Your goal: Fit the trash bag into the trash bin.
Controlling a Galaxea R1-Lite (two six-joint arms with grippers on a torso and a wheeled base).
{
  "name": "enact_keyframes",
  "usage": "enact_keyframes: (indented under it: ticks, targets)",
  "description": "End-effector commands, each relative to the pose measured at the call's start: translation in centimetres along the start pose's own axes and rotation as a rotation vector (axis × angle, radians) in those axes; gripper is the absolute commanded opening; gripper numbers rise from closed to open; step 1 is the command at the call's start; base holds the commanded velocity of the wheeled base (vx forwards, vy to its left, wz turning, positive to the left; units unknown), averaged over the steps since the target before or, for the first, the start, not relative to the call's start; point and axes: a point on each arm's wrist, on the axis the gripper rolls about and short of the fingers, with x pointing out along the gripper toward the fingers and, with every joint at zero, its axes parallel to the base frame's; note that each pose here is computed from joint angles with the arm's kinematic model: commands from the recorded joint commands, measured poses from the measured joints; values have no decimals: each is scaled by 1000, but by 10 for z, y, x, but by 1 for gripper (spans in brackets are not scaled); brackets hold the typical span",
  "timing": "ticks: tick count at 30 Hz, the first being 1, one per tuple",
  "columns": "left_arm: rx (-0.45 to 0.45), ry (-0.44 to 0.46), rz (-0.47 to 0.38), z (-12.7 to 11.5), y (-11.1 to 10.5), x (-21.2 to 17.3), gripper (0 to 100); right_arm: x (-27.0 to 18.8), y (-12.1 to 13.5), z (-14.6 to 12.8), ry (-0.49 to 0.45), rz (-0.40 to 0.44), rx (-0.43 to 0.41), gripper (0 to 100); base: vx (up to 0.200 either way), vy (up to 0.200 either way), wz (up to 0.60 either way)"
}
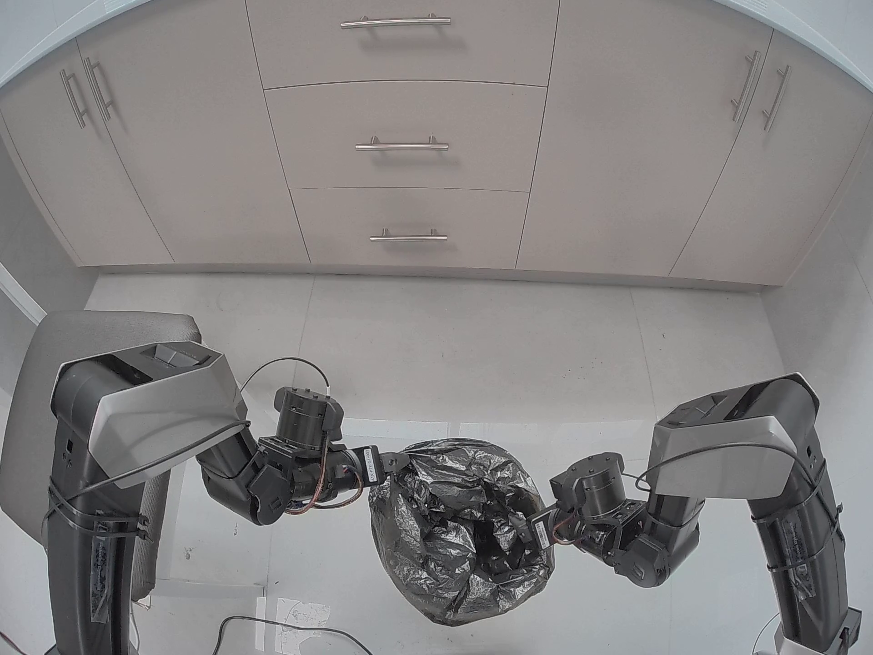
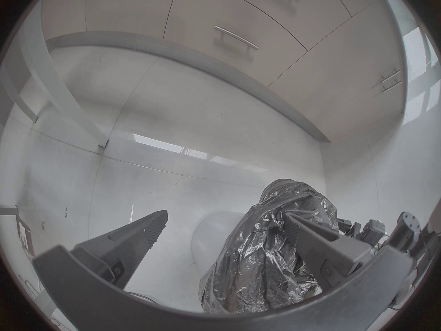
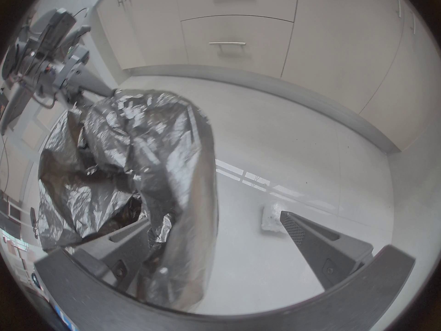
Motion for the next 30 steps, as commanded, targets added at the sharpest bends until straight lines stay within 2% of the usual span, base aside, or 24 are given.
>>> enact_keyframes:
  ticks: [1,12,17,19,22,26,29,30]
  targets:
    - [0,3,0,-1,0,0,100,3,-7,10,-32,-16,21,100,0,0,0]
    - [2,2,0,-1,-1,1,100,-11,-2,15,-52,10,16,100,0,0,0]
    - [16,-34,7,-16,-11,-6,100,-64,17,34,-83,294,57,100,0,0,0]
    - [34,-32,-21,-24,-22,-17,100,-78,18,42,-105,336,60,100,0,0,0]
    - [47,-42,-67,-24,-40,-40,100,-89,17,51,-139,341,64,100,0,0,0]
    - [16,-66,-147,-19,-67,-74,100,-95,6,62,-182,321,85,100,0,0,0]
    - [20,-84,-206,-16,-79,-106,100,-93,-12,65,-191,284,115,100,0,0,0]
    - [20,-84,-206,-16,-79,-106,100,-93,-12,65,-191,284,115,100,0,0,0]
